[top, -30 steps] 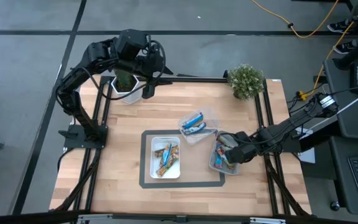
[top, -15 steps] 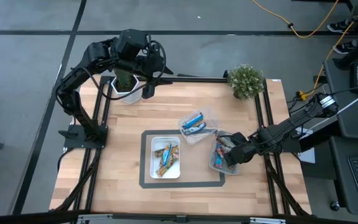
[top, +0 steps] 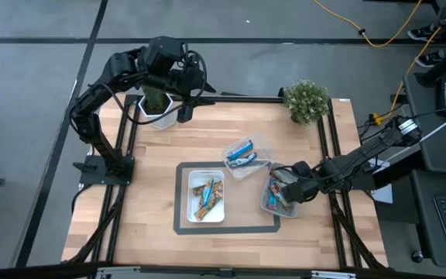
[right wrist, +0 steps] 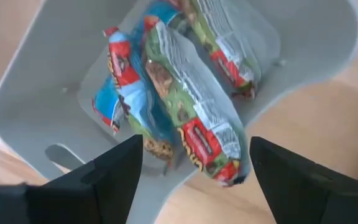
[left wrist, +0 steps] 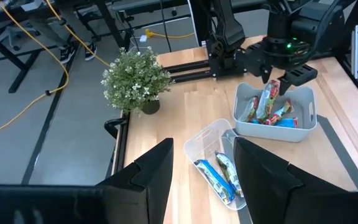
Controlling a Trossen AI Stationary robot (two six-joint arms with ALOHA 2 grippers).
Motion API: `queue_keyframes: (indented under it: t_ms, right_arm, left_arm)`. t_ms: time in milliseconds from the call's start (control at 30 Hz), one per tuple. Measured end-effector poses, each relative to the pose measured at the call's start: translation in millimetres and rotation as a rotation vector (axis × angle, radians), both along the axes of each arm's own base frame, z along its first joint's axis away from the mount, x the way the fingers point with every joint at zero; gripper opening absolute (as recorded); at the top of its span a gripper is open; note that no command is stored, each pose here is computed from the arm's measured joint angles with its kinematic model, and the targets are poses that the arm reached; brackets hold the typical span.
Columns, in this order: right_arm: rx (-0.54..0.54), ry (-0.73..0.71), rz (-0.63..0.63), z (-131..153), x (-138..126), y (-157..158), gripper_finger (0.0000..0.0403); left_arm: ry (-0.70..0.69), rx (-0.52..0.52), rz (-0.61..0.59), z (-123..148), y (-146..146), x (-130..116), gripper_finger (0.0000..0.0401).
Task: Pick and place Granola Bars by type
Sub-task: Adjust the red granola bar
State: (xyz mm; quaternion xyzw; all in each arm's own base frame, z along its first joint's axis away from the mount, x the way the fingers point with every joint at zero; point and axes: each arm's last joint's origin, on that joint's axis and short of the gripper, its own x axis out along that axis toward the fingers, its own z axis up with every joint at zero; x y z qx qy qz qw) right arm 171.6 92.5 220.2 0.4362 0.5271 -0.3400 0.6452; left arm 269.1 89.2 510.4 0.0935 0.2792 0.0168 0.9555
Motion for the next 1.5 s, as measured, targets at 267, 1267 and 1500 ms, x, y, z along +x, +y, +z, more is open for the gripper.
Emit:
queue_keyframes:
  t_ms: [267, 1267, 1500]
  right_arm:
    - [0.169, 0.059, 0.018, 1, 0, 6, 0.0296]
    - [0.006, -0.024, 0.064, 2, 1, 0, 0.0296]
    - [0.050, 0.028, 0.060, 1, -2, 1, 0.0296]
  left_arm:
    - [0.001, 0.012, -0.007, 0, 0, 0, 0.0161]
    - [0.017, 0.015, 0.019, -4, 12, 2, 0.0161]
    - [0.021, 0.017, 0.016, -5, 13, 4, 0.0161]
